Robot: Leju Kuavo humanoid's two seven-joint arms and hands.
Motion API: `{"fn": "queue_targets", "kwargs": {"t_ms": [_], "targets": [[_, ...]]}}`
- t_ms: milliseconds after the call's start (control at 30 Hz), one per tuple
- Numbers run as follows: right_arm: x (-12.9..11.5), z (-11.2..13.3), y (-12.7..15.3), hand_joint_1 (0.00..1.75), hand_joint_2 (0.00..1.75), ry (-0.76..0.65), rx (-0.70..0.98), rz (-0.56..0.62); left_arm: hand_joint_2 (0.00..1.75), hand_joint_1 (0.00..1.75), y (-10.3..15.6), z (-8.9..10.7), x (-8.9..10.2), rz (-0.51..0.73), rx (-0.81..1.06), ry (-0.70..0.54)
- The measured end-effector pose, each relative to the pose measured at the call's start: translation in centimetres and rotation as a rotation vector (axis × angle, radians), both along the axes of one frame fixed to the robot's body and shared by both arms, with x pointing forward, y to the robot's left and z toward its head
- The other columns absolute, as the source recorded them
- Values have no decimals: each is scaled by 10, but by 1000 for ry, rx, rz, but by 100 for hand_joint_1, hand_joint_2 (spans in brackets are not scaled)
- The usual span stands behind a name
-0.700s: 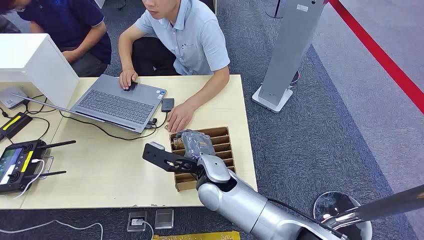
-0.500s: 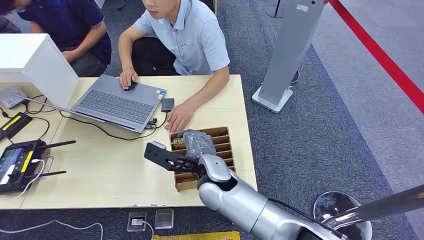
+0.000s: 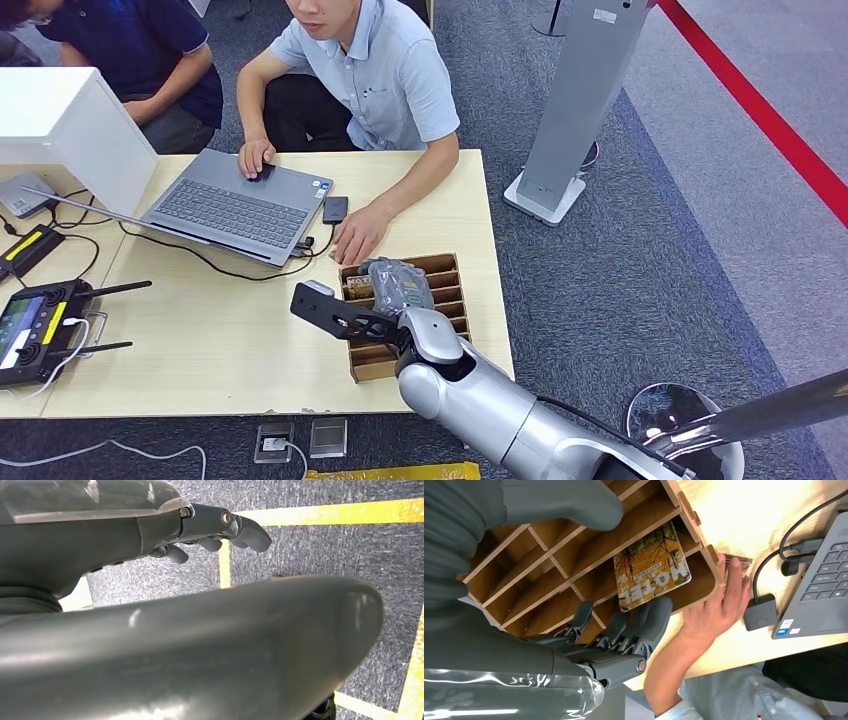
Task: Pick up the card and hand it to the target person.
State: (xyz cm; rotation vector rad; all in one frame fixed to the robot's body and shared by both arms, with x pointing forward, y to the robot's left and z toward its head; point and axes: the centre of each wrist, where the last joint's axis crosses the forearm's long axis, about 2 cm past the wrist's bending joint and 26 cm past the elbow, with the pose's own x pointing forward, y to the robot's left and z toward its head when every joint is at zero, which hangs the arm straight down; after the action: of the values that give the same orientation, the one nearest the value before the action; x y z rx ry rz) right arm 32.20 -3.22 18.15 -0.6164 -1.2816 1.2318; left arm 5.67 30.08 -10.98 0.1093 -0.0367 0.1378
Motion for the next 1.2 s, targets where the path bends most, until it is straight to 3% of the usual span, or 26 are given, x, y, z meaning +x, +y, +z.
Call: {"fn": "queue_targets", "kwargs": {"t_ms": [667,867,1067,1200], "targets": [[3,0,-4,94,175,4,4,-14,0,0,0,0,0,-2,-5,-1],[2,-1,-4,131,175,7,3,-15,0,0,0,0,0,-1,-5,-1],[2,-2,-5,141,175,10,0,-13,0,0,0,0,0,-1,-5,-1],[2,-2,-5,158,175,11,1,-12,0,0,0,0,0,-2,-5,-1]]}}
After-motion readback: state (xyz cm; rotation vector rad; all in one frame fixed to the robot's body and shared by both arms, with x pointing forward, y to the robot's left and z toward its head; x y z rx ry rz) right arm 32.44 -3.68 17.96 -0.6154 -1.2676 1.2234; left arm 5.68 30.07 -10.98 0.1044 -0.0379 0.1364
